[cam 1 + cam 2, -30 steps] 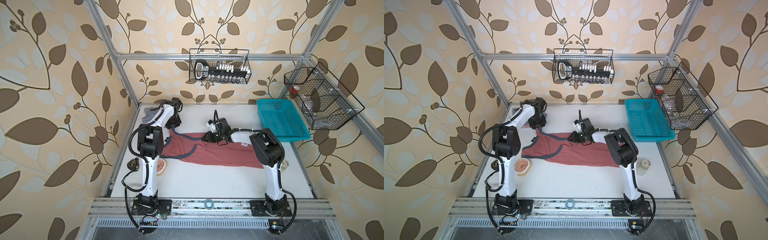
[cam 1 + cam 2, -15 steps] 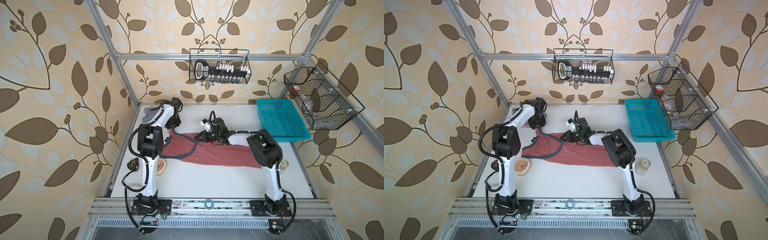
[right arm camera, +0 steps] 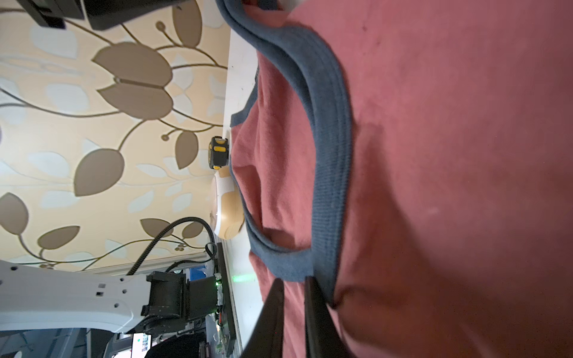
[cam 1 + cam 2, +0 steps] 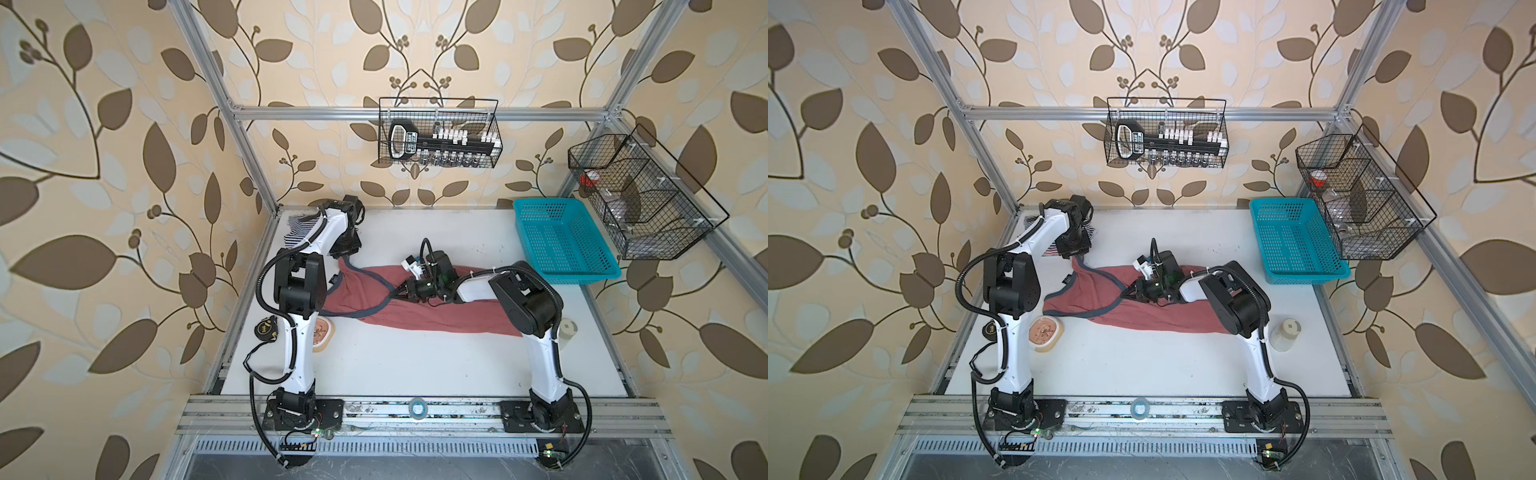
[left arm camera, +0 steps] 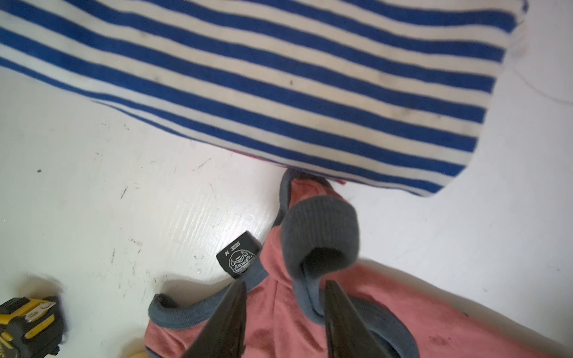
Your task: Fold and stack the tank tops
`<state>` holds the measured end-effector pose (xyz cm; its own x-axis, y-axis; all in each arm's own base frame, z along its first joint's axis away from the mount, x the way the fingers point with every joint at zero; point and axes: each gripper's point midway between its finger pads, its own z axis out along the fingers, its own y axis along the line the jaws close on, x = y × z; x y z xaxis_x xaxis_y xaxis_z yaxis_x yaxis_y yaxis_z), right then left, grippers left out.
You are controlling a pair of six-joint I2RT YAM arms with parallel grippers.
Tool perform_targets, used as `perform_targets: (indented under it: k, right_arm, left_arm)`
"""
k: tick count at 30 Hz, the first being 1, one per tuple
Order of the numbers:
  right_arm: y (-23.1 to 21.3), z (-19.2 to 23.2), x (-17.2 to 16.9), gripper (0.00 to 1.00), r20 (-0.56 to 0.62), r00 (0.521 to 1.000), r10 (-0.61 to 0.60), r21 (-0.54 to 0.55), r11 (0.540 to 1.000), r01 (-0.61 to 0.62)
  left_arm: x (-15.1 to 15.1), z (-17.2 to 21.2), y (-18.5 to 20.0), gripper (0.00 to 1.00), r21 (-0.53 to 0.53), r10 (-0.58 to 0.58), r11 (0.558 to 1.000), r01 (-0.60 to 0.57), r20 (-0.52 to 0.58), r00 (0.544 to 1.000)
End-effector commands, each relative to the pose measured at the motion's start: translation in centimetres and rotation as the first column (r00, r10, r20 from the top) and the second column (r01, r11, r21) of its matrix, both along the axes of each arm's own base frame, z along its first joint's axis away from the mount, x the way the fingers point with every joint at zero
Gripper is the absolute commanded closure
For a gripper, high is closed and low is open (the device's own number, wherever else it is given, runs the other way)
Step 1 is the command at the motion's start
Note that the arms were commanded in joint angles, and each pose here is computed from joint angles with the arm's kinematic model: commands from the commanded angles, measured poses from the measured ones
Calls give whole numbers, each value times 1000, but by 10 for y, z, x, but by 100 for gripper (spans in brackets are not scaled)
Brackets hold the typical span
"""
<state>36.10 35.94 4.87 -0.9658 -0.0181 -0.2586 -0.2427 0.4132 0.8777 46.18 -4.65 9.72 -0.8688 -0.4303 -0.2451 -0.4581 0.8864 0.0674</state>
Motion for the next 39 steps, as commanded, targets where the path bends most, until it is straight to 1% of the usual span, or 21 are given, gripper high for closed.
perform_targets:
  k: [1, 3, 4, 5, 6, 7, 8, 11, 16, 19, 24, 29, 32, 34, 35, 37, 39]
  right_arm:
    - [-21, 64, 23, 84, 104, 993, -59, 89, 995, 50]
    - [-42, 73, 32, 82, 119, 989, -88, 31, 996, 85]
    - [-54, 75, 35, 81, 141, 985, -97, -28, 994, 102]
    - [-67, 74, 37, 80, 156, 983, -99, -104, 988, 116]
    - [-78, 71, 38, 79, 170, 980, -100, -179, 975, 130]
    - [-91, 63, 35, 77, 166, 982, -88, -263, 956, 130]
    - [-101, 65, 39, 76, 183, 979, -90, -331, 932, 147]
    - [-133, 45, 37, 75, 142, 984, -111, -480, 862, 166]
    - [-169, 10, 28, 75, 89, 984, -154, -630, 757, 176]
    - [-180, -6, 25, 76, 77, 984, -162, -688, 706, 170]
    - [-189, -25, 26, 75, 73, 987, -145, -748, 646, 150]
    - [-204, -44, 26, 75, 60, 987, -151, -816, 562, 135]
    - [-215, -55, 18, 75, 33, 989, -147, -860, 499, 103]
    - [-220, -60, 11, 75, 16, 989, -145, -878, 471, 83]
    - [-221, -62, 6, 75, 2, 989, -146, -882, 465, 71]
    - [-222, -67, -3, 75, -29, 988, -153, -882, 469, 47]
    - [-222, -71, -13, 76, -51, 986, -160, -885, 464, 30]
  left_arm:
    - [-6, 53, 5, 55, -3, 7, 1000, -6, 91, 996]
    - [-8, 56, -3, 55, -52, 3, 999, 3, 102, 995]
    - [-9, 56, -10, 61, -76, 0, 997, 9, 110, 994]
    - [-11, 54, -17, 70, -93, -5, 996, 16, 121, 993]
    - [-11, 53, -24, 74, -108, -12, 994, 26, 130, 991]
    - [-13, 49, -33, 75, -131, -23, 991, 41, 135, 991]
    - [-15, 46, -43, 75, -156, -30, 987, 50, 130, 991]
    - [-21, 32, -73, 74, -206, -78, 974, 97, 100, 992]
    - [-30, -3, -121, 72, -230, -177, 957, 177, 18, 984]
    - [-33, -27, -133, 72, -228, -206, 955, 191, -44, 977]
    - [-43, -62, -124, 73, -169, -211, 968, 185, -151, 966]
    - [-44, -88, -116, 73, -121, -197, 977, 175, -207, 958]
    - [-42, -100, -114, 73, -94, -192, 980, 174, -240, 952]
    - [-38, -105, -113, 73, -83, -192, 981, 176, -252, 949]
    - [-32, -104, -115, 73, -79, -194, 980, 180, -241, 951]
    - [-23, -106, -117, 74, -75, -198, 980, 185, -230, 953]
    - [-15, -105, -121, 74, -77, -200, 979, 188, -221, 954]
